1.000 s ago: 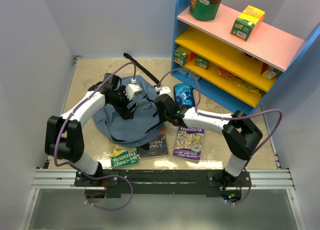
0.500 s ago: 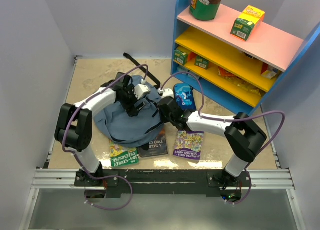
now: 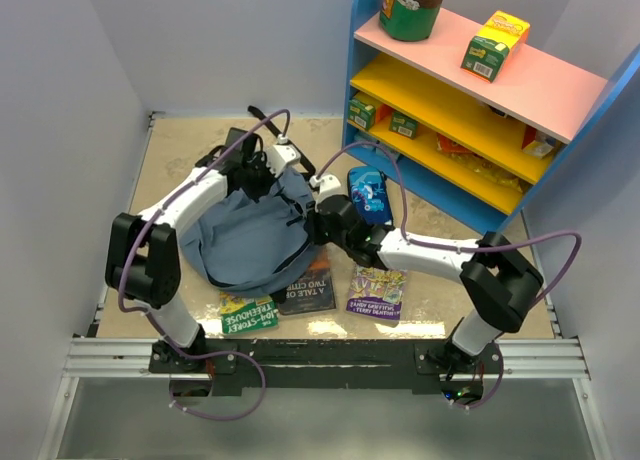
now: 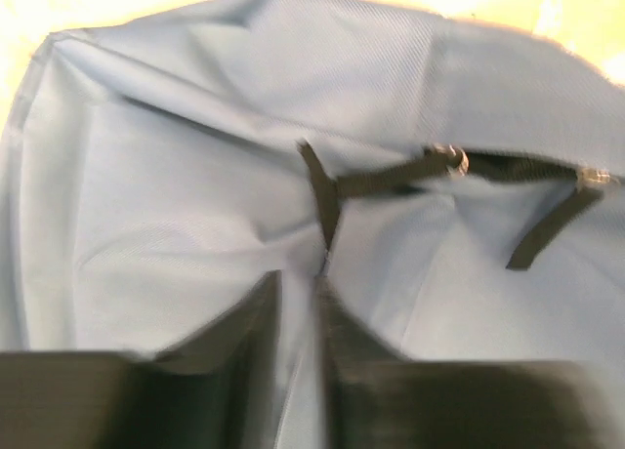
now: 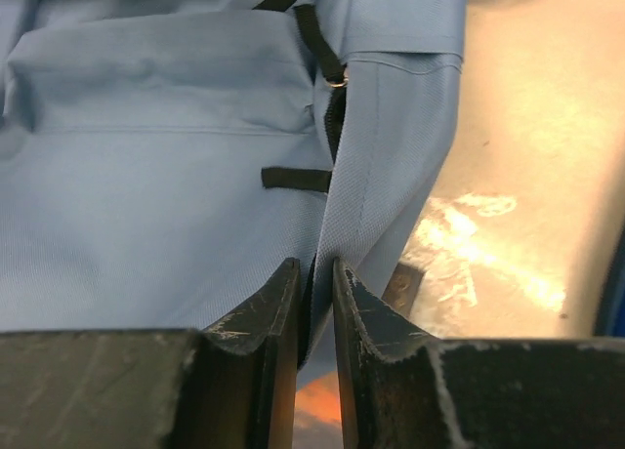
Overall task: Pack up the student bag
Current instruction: Adjust the student bag at the center of the board.
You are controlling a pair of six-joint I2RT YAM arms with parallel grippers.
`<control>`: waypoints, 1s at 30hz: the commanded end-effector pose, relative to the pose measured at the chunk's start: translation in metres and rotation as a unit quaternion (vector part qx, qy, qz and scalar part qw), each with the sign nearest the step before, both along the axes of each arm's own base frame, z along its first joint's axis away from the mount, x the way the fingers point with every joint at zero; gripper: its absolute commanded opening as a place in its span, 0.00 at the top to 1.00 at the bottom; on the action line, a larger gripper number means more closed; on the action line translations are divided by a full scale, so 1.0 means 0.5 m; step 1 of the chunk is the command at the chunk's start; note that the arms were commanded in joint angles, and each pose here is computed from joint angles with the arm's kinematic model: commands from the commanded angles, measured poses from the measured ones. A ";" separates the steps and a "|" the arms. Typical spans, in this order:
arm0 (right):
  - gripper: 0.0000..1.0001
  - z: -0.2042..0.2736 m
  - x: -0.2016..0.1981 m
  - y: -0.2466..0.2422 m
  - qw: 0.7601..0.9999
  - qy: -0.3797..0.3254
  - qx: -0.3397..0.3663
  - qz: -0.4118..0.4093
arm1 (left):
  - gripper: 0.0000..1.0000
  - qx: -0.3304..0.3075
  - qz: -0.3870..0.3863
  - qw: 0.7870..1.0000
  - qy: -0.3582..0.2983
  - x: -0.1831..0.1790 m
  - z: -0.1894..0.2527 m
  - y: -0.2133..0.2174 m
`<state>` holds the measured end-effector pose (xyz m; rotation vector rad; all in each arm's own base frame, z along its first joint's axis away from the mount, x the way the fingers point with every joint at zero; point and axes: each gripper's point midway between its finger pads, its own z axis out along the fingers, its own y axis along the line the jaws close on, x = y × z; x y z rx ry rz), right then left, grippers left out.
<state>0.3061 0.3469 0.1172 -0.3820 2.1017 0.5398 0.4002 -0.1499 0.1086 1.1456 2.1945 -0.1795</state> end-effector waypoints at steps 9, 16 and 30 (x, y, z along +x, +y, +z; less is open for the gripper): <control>0.75 -0.039 -0.083 0.004 0.999 -0.032 0.016 0.009 | 1.00 -0.044 0.044 0.998 -0.028 0.032 0.095 0.049; 0.74 -0.038 -0.074 0.006 0.999 -0.037 0.018 0.000 | 0.88 -0.051 -0.083 0.993 0.070 -0.107 0.029 0.024; 0.73 -0.029 -0.072 0.012 0.999 -0.048 0.014 0.003 | 0.69 -0.023 -0.081 0.993 0.088 -0.118 -0.062 0.037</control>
